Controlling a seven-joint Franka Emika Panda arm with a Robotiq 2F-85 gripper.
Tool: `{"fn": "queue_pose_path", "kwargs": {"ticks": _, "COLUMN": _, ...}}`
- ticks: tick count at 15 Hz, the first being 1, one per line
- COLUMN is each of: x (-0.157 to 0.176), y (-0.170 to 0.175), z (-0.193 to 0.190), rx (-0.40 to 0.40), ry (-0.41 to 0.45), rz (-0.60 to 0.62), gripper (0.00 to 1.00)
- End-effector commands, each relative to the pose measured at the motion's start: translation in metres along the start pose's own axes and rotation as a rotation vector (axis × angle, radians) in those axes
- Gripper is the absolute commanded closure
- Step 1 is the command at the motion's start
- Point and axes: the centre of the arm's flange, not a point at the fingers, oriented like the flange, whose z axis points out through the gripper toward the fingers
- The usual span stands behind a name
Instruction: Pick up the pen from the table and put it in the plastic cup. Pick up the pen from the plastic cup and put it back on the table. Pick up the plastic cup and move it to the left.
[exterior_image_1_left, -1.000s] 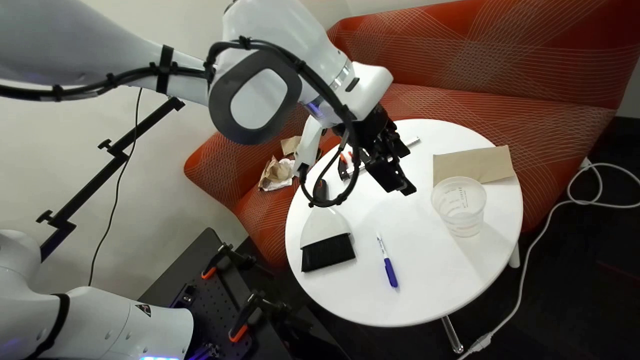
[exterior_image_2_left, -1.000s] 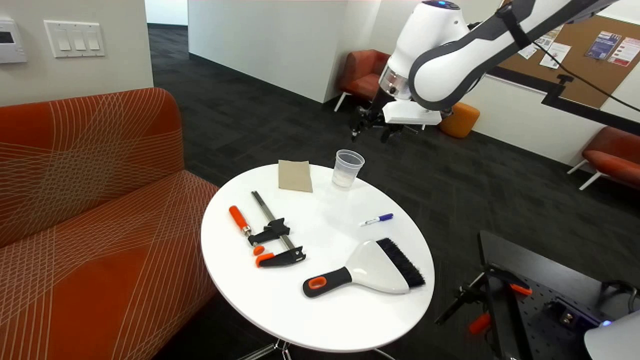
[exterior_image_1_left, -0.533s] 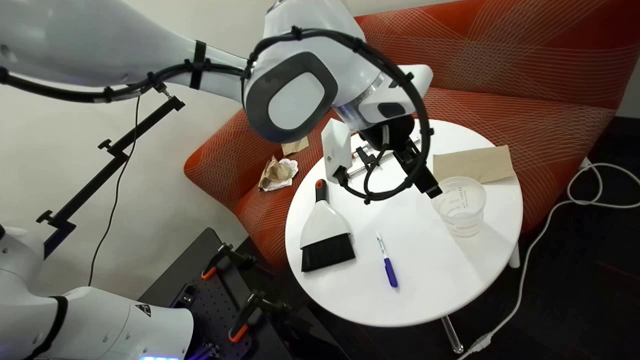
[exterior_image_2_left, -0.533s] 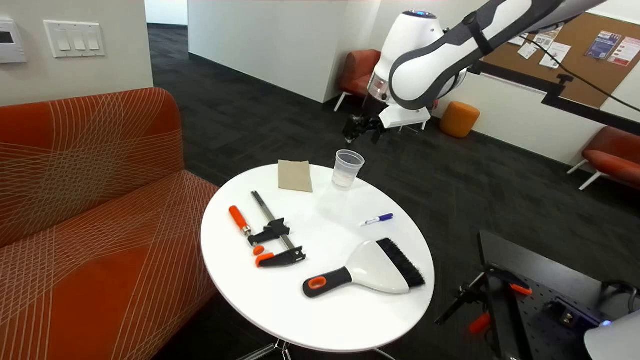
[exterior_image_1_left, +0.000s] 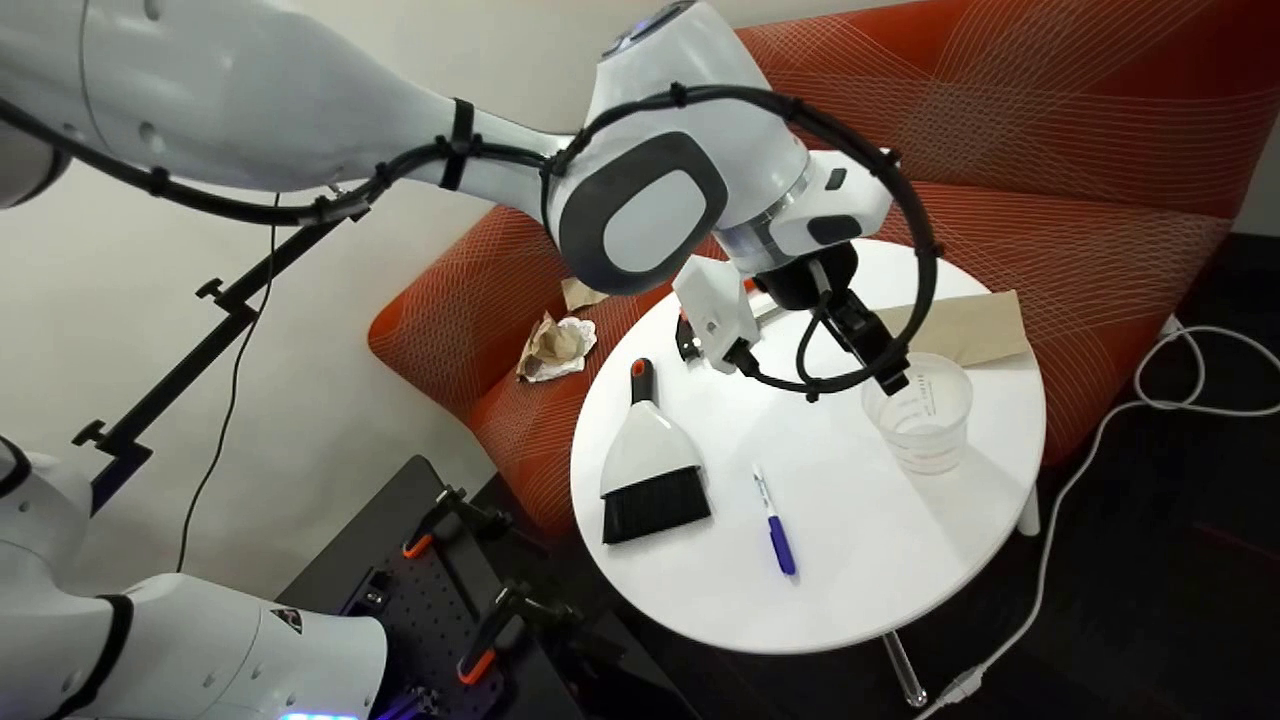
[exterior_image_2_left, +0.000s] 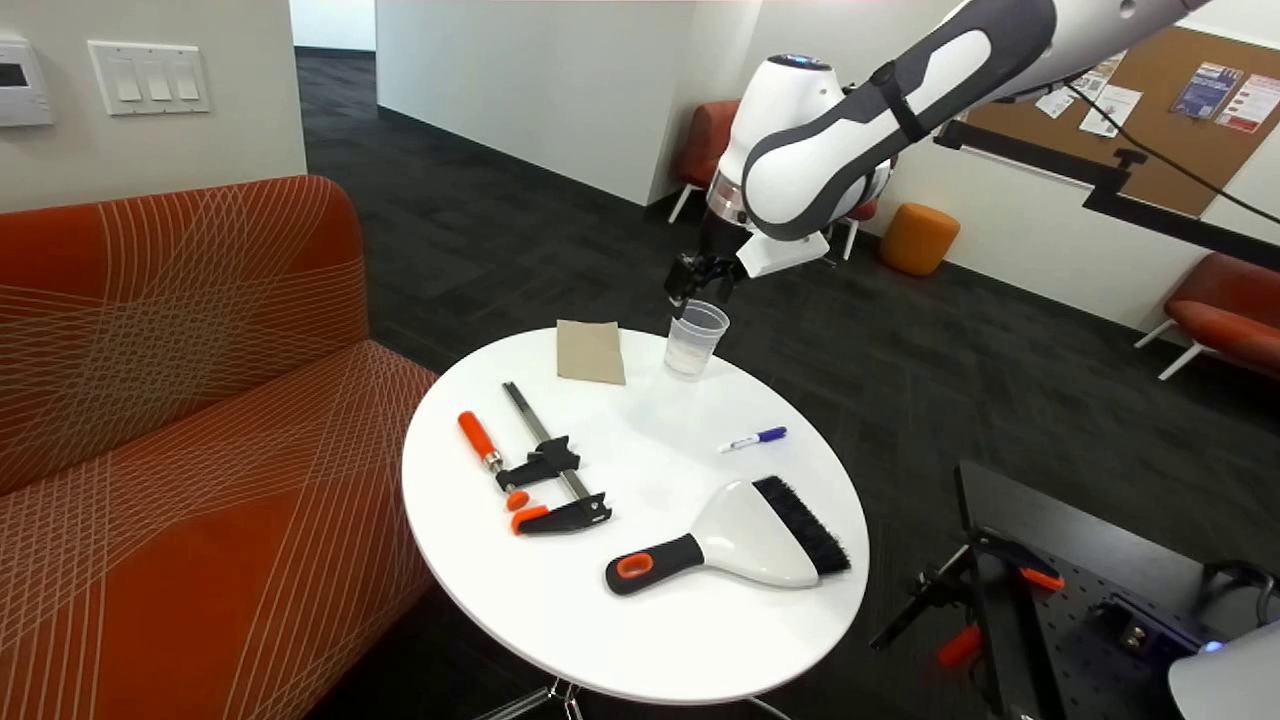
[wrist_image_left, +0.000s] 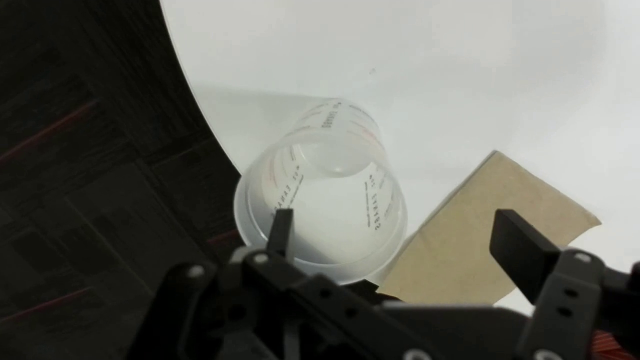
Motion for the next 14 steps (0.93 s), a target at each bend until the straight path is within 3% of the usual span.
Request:
{"fn": "queue_pose_path", "kwargs": {"ticks": 1, "x": 0.018, "y": -0.002, "z": 0.012, "rx": 0.032, "ry": -0.041, "rz": -0.030, "gripper": 0.00}}
{"fn": "queue_pose_path", "kwargs": {"ticks": 9, "x": 0.026, "y": -0.006, "z": 0.038, "rx": 0.057, "ry": -0.086, "rz": -0.047, "gripper": 0.00}}
{"fn": "queue_pose_path", "kwargs": {"ticks": 10, "x": 0.026, "y": -0.006, "z": 0.041, "rx": 0.060, "ry": -0.084, "rz": -0.040, "gripper": 0.25}}
{"fn": "queue_pose_path", "kwargs": {"ticks": 11, "x": 0.027, "y": -0.007, "z": 0.043, "rx": 0.065, "ry": -0.082, "rz": -0.045, "gripper": 0.26}}
{"fn": "queue_pose_path", "kwargs": {"ticks": 14, "x": 0.029, "y": -0.010, "z": 0.048, "rx": 0.071, "ry": -0.085, "rz": -0.034, "gripper": 0.48}}
